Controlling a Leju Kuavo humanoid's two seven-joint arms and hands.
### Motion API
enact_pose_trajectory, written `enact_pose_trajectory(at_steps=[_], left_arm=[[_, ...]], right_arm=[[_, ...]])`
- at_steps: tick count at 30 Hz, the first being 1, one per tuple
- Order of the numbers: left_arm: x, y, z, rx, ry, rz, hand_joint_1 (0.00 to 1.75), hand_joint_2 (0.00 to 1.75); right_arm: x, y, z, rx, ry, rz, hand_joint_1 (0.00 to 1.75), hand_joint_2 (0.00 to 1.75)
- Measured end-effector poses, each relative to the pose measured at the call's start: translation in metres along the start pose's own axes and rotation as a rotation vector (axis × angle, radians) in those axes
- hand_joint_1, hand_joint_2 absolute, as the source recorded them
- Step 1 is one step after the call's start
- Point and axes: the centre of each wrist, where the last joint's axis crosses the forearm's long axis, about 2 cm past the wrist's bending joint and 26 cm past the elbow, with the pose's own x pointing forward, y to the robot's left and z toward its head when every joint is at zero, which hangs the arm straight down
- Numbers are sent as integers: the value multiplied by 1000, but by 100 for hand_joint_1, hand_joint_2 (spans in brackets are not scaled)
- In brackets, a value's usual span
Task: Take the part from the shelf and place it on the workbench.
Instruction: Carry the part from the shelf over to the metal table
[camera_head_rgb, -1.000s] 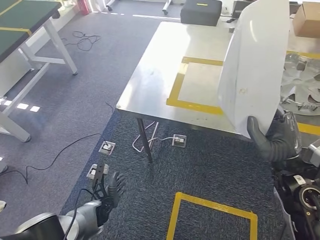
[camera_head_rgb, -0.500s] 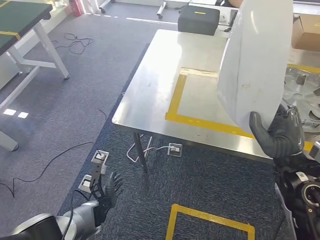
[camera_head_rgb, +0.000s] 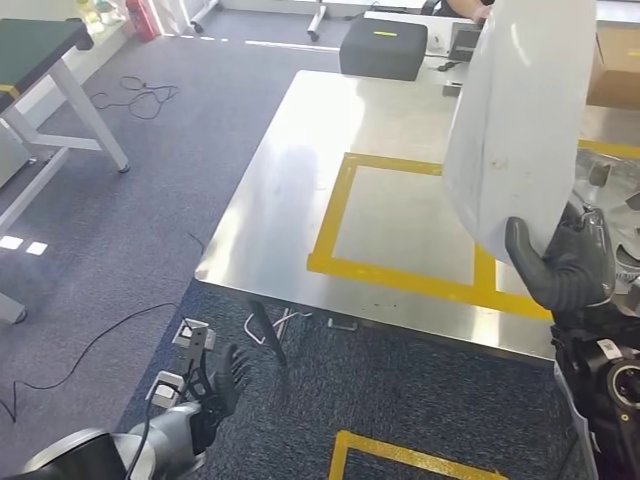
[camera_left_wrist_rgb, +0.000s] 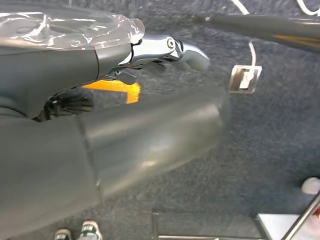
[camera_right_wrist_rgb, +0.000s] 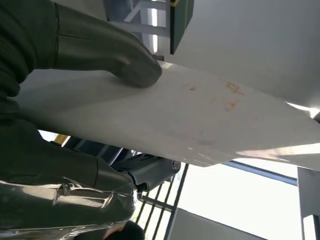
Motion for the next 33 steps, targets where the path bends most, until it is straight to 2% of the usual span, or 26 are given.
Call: enact_pose_trajectory(at_steps=[15, 26, 33], left_arm=[[-1, 2, 1, 3, 4, -1, 0, 0], [-16, 6, 9, 14, 30, 4, 0, 0], [-16, 6, 9, 14, 33, 0, 0, 0]], right_arm=[[1, 0, -2, 6, 7, 11, 175, 175], [0, -2, -4, 5, 20, 31, 175, 175], [-4, -4, -4, -4, 84, 137, 175, 175]])
